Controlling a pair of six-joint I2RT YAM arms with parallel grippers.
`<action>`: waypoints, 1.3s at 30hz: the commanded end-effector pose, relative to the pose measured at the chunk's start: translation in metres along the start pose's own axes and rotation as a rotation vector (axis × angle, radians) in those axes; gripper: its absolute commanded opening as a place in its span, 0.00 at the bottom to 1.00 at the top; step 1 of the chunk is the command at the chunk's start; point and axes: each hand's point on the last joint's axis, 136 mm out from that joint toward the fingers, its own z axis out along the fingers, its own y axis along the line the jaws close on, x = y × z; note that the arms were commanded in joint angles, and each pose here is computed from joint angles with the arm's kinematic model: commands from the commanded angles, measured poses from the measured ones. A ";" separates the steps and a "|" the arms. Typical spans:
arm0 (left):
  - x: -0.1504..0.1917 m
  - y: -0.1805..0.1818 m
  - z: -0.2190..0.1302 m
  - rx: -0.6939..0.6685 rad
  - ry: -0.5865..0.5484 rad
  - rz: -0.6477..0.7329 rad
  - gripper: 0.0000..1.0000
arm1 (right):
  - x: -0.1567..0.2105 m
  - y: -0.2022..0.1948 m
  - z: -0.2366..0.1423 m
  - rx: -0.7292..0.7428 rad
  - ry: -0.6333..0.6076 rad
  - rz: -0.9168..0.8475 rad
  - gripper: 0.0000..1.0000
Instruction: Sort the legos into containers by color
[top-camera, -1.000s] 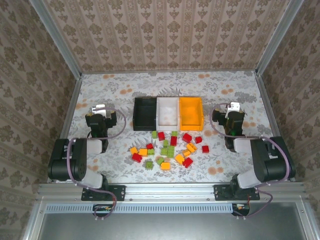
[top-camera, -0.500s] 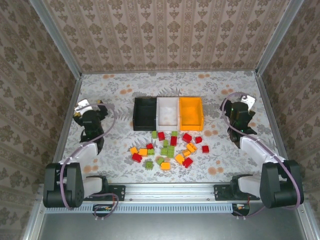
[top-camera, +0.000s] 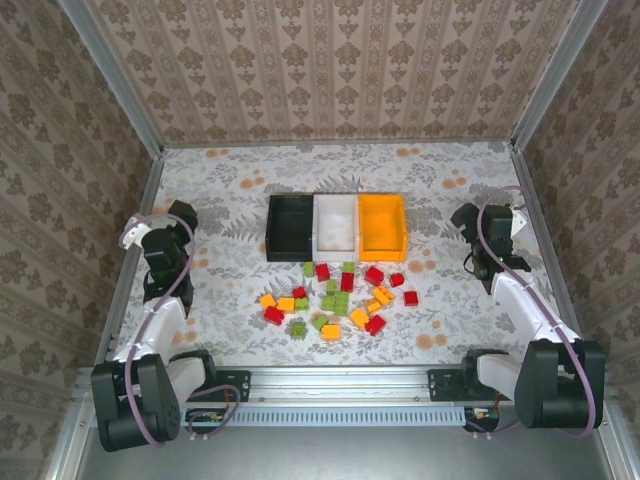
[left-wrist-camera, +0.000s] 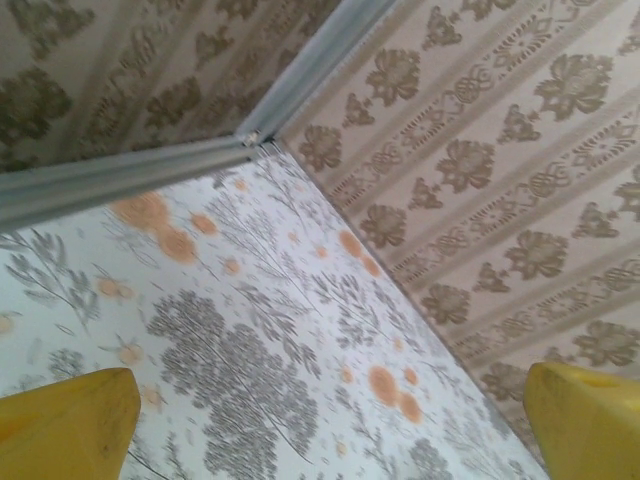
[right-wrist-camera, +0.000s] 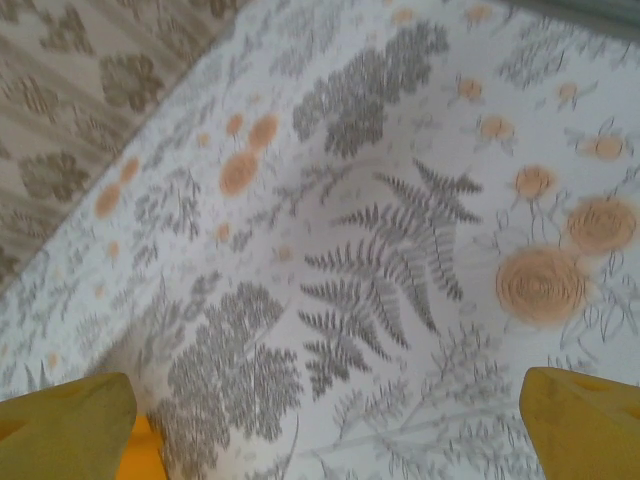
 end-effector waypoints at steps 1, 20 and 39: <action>0.008 -0.045 -0.007 0.125 0.109 -0.027 1.00 | 0.030 0.016 -0.016 -0.047 0.185 -0.094 0.99; 0.160 -0.067 -0.100 0.166 0.711 0.305 1.00 | 0.199 -0.006 -0.065 0.071 0.729 -0.568 0.73; 0.166 -0.061 -0.102 0.154 0.731 0.315 1.00 | 0.221 -0.016 -0.051 0.163 0.752 -0.679 0.45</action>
